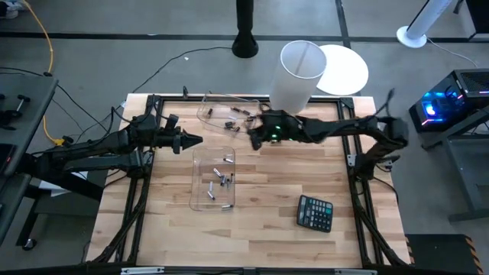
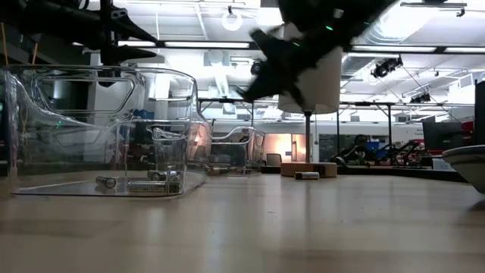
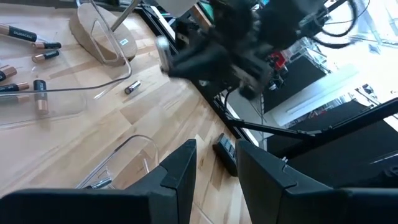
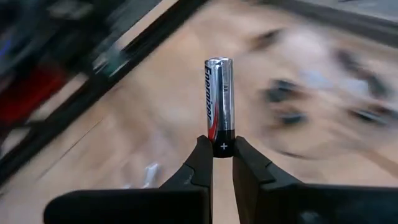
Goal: Sort batteries
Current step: Put the white battery into the bottom transparent bin
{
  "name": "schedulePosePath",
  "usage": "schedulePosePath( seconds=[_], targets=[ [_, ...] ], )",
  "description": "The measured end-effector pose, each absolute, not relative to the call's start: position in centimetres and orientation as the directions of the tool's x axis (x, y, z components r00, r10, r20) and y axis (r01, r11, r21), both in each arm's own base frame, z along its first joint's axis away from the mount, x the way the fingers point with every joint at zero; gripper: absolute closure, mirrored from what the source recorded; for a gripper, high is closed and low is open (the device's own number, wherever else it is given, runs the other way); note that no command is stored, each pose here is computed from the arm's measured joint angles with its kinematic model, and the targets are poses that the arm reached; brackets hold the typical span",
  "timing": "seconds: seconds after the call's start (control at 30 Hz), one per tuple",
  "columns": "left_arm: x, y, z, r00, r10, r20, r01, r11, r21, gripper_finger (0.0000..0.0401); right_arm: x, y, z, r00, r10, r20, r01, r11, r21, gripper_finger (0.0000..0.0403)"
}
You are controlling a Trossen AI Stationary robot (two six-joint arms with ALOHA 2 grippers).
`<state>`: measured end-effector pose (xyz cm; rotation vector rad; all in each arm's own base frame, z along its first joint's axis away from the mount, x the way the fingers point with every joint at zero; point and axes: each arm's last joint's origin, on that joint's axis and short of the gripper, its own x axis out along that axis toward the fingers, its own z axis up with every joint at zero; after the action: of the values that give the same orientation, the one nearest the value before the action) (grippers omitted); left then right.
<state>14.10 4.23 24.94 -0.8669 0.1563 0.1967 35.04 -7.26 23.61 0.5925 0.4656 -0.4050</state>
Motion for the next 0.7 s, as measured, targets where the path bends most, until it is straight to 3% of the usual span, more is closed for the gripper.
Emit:
schedulePosePath(
  seconds=[0.17,0.3,0.37,0.5,0.63,0.7],
  targets=[
    [14.1,4.2,24.9,0.97,0.108,-0.216,-0.235,0.631,-0.739,0.0295,39.6,-4.3,24.2,0.805,0.054,-0.591,0.213,0.904,0.372,0.0388],
    [14.1,4.2,24.9,0.97,0.11,-0.215,-0.235,0.631,-0.739,0.0295,42.2,-1.7,22.9,0.752,0.253,-0.608,0.034,0.908,0.418,0.0388],
    [14.1,4.2,24.9,0.97,0.11,-0.216,-0.236,0.631,-0.739,0.0295,43.3,-1.0,22.6,0.732,0.25,-0.634,0.052,0.907,0.418,0.0371],
    [14.1,4.2,24.9,0.97,0.109,-0.216,-0.236,0.631,-0.739,0.0295,44.3,-0.6,23.2,0.681,0.228,-0.696,0.102,0.911,0.399,0.0296],
    [14.1,4.2,24.9,0.97,0.109,-0.217,-0.236,0.631,-0.739,0.0295,44.2,-0.4,25.8,0.657,0.162,-0.737,0.097,0.951,0.295,0.0218],
    [14.1,4.2,24.9,0.97,0.109,-0.216,-0.236,0.632,-0.739,0.0295,43.3,-0.4,26.9,0.589,0.119,-0.799,0.116,0.966,0.23,0.0193]
  ],
)
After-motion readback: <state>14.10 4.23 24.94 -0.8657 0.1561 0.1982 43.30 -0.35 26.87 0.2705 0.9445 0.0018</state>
